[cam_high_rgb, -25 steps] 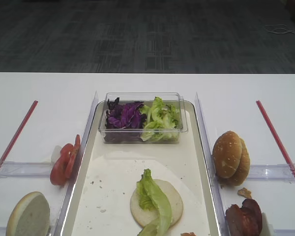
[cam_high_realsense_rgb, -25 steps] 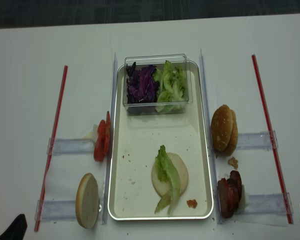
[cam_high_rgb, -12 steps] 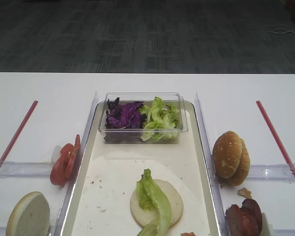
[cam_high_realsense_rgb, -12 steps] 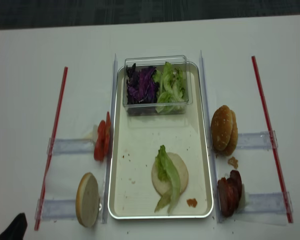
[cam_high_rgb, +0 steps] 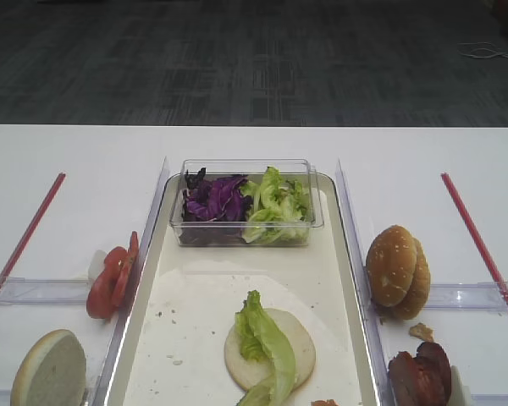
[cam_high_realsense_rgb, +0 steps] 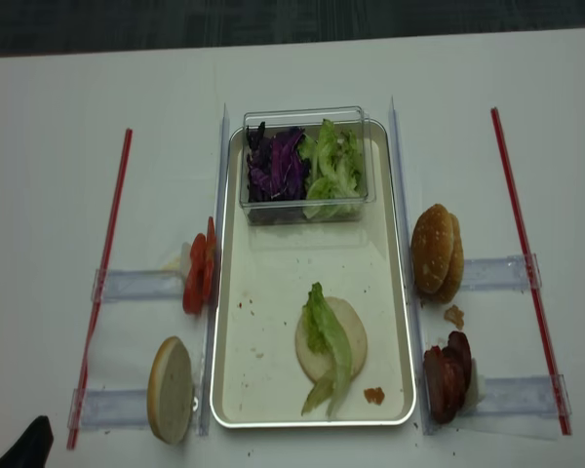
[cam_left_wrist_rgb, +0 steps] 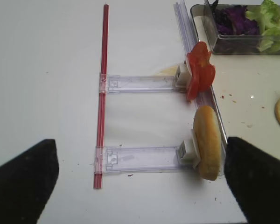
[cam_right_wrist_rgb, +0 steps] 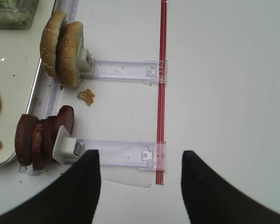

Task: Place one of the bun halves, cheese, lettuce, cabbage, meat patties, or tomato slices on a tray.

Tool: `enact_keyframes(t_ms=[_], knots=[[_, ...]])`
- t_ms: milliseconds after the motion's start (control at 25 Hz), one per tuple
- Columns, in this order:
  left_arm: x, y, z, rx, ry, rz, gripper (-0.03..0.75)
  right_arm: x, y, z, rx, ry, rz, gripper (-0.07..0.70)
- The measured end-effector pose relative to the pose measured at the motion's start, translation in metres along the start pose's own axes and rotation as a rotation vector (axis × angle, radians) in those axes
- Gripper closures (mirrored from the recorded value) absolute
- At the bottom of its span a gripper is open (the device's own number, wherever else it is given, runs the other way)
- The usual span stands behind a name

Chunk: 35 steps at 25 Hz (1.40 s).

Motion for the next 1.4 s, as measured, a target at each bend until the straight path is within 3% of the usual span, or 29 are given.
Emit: enact_keyframes(t_ms=[600, 920, 1400], knots=[[0.0, 0.0, 0.0, 0.0, 0.0, 0.0, 0.045, 0.001, 0.026, 0.004, 0.005, 0.043, -0.213, 0.195], [0.0, 0.0, 0.0, 0.0, 0.0, 0.0, 0.045, 0.001, 0.026, 0.008, -0.013, 0.09, -0.218, 0.197], [0.0, 0.0, 0.0, 0.0, 0.0, 0.0, 0.045, 0.001, 0.026, 0.008, -0.013, 0.076, -0.216, 0.197]])
Point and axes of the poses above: a point on each arm's last joint axis where the gripper is mounted, y pointing back along that axis away from the gripper, z along the wrist's bending axis when the last joint is at zero, x = y × z, the point moved 10 cm from there along -y, pointing out along that axis toward the gripper, and after that the axes turned 3 degrees about -y, right-handed, at the moved point
